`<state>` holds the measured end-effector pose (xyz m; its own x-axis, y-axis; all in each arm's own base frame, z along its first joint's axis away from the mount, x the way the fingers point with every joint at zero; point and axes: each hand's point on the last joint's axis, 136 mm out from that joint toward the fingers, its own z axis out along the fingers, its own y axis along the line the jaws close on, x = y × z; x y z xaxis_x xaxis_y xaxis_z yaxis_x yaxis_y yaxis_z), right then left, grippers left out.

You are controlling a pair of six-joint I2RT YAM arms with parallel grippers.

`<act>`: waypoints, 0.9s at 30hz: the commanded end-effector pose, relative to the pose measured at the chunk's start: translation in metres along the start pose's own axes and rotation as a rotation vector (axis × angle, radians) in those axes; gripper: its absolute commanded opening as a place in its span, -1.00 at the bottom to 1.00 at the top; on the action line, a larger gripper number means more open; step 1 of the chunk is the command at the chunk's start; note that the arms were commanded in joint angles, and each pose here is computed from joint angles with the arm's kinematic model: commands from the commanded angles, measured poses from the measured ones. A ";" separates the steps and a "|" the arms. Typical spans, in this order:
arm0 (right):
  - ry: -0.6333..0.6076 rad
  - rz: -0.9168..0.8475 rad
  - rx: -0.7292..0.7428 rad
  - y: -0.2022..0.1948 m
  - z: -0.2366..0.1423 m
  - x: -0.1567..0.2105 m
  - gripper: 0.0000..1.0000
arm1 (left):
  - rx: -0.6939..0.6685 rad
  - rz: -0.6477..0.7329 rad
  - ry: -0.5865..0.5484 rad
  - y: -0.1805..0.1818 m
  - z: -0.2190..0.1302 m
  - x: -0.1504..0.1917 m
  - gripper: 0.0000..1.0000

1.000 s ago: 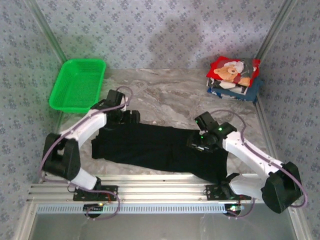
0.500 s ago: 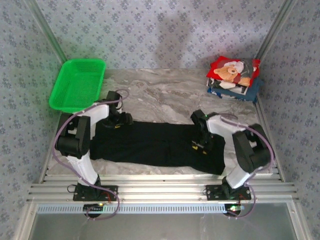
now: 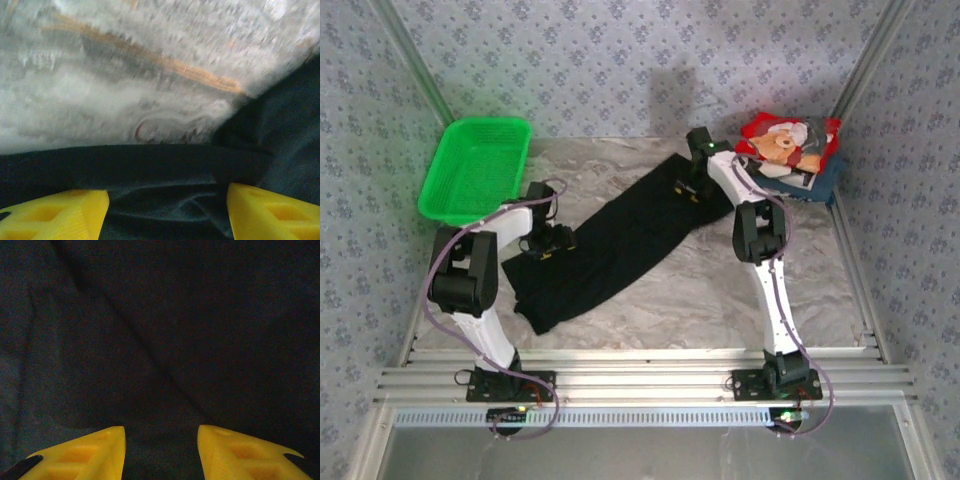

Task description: Fold and stack the t-shirts

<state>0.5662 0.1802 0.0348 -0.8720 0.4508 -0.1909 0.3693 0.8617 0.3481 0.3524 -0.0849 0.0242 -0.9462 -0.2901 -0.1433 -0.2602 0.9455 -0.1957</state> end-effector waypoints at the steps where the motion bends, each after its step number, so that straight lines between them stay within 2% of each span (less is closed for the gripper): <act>1: 0.046 0.011 -0.145 0.018 0.037 -0.009 -0.09 | -0.096 -0.050 0.165 0.027 -0.002 0.051 0.33; 4: 0.011 0.052 -0.335 0.047 0.031 -0.030 -0.08 | -0.036 -0.077 0.168 0.017 -0.014 0.058 0.36; 6: -0.043 -0.009 -0.392 0.066 0.001 -0.039 -0.03 | -0.017 -0.075 0.163 0.013 -0.025 0.064 0.39; 8: -0.093 -0.115 -0.450 0.093 -0.045 -0.037 0.05 | -0.011 -0.064 0.130 0.013 -0.039 0.067 0.43; 11: -0.103 -0.236 -0.464 0.115 -0.114 -0.001 0.17 | -0.026 -0.065 0.064 0.023 -0.066 0.068 0.51; 14: -0.057 -0.306 -0.419 0.106 -0.157 0.062 0.23 | -0.022 -0.073 -0.027 0.037 -0.093 0.063 0.61; 17: 0.076 -0.267 -0.396 0.084 -0.159 0.154 0.24 | 0.000 -0.111 -0.048 0.054 -0.099 0.062 0.65; 20: 0.127 -0.227 -0.369 0.067 -0.139 0.235 0.21 | 0.034 -0.135 -0.032 0.061 -0.091 0.059 0.63; 22: 0.153 -0.197 -0.332 0.056 -0.115 0.265 0.17 | 0.056 -0.123 -0.023 0.058 -0.083 0.055 0.61; 25: 0.131 -0.229 -0.362 0.073 -0.097 0.287 0.15 | 0.049 -0.130 0.001 0.064 -0.069 0.054 0.58; 27: 0.190 -0.235 -0.363 0.087 -0.089 0.303 0.12 | 0.030 -0.152 0.004 0.076 -0.065 0.054 0.56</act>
<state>0.2881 0.3553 0.0934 -0.9864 0.0916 -0.1365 -0.0081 0.8023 0.5969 0.2696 -0.0269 0.0704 -0.8954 -0.4325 -0.1060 -0.3997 0.8856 -0.2367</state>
